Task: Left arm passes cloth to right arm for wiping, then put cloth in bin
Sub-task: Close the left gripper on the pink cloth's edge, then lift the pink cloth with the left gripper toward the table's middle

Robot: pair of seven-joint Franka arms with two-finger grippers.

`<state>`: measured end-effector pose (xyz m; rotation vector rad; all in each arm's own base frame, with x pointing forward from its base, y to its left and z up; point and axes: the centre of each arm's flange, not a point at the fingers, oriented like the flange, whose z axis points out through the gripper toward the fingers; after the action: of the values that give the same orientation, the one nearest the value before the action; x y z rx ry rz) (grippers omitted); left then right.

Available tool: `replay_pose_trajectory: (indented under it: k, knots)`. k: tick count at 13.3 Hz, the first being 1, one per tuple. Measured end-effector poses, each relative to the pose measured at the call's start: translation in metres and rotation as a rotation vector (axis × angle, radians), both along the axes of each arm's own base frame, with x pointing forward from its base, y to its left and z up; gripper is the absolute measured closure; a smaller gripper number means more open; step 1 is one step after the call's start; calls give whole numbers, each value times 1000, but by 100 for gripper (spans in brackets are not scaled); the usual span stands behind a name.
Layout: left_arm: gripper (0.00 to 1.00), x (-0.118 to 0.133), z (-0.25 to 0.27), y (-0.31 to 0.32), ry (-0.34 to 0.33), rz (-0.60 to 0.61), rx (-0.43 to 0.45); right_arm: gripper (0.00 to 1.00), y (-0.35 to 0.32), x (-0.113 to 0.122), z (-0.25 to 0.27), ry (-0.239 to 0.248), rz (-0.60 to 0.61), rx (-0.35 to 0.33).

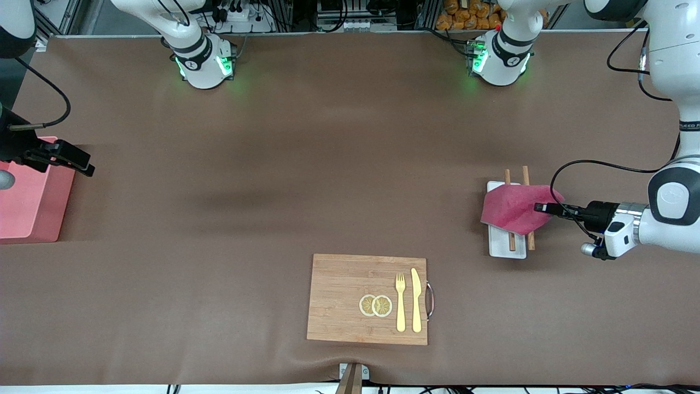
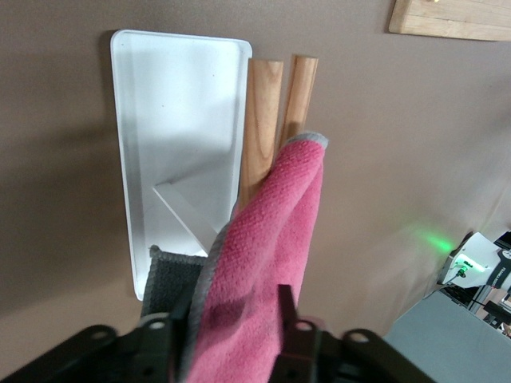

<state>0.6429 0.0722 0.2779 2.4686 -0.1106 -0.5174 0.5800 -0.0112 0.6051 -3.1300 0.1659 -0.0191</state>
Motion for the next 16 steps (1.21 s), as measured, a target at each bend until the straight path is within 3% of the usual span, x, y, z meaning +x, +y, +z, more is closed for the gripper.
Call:
replay_pose_trajectory:
  k: [4, 7, 11, 14, 16]
  knots:
    - [98, 3, 9, 2, -22, -13, 14, 0, 0, 0, 0, 0, 0, 0]
    - [98, 8, 69, -1, -109, -20, 31, 0, 0, 0, 0, 1, 0, 0]
    - [98, -8, 166, -44, -138, -26, 55, 0, -2, 0, -1, 2, -4, 0]
    - [98, -16, 194, -133, -76, -9, 76, 0, -5, -3, -3, 27, -20, 0]
    - [98, -28, 202, -214, -13, 2, 136, 0, -5, -5, -4, 46, -78, 4]
